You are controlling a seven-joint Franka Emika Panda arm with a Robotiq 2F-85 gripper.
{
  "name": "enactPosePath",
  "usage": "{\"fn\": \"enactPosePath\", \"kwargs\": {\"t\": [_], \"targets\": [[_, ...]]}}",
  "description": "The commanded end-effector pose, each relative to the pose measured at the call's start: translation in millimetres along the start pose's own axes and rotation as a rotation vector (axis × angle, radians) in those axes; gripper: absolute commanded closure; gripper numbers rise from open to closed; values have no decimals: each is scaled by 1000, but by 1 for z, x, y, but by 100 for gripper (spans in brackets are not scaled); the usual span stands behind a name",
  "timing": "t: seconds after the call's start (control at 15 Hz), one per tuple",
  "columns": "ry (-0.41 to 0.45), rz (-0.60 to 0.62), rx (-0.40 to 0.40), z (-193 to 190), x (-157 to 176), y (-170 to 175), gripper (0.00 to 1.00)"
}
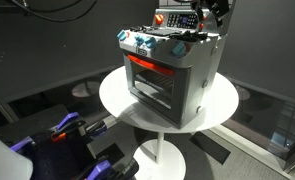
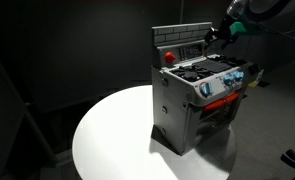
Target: Press the top right orange button on the stove
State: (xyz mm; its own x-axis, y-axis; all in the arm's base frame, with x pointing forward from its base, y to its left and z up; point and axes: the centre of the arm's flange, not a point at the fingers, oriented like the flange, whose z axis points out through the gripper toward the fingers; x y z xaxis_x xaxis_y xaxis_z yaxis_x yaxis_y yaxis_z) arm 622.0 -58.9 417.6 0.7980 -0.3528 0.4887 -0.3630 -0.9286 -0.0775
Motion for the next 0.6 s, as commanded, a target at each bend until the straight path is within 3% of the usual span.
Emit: {"fn": "enactPosePath", "kwargs": {"t": [0.0, 0.53], "targets": [[-29, 19, 38, -15, 8, -2, 0], [-215, 52, 134, -69, -10, -1, 0]]}}
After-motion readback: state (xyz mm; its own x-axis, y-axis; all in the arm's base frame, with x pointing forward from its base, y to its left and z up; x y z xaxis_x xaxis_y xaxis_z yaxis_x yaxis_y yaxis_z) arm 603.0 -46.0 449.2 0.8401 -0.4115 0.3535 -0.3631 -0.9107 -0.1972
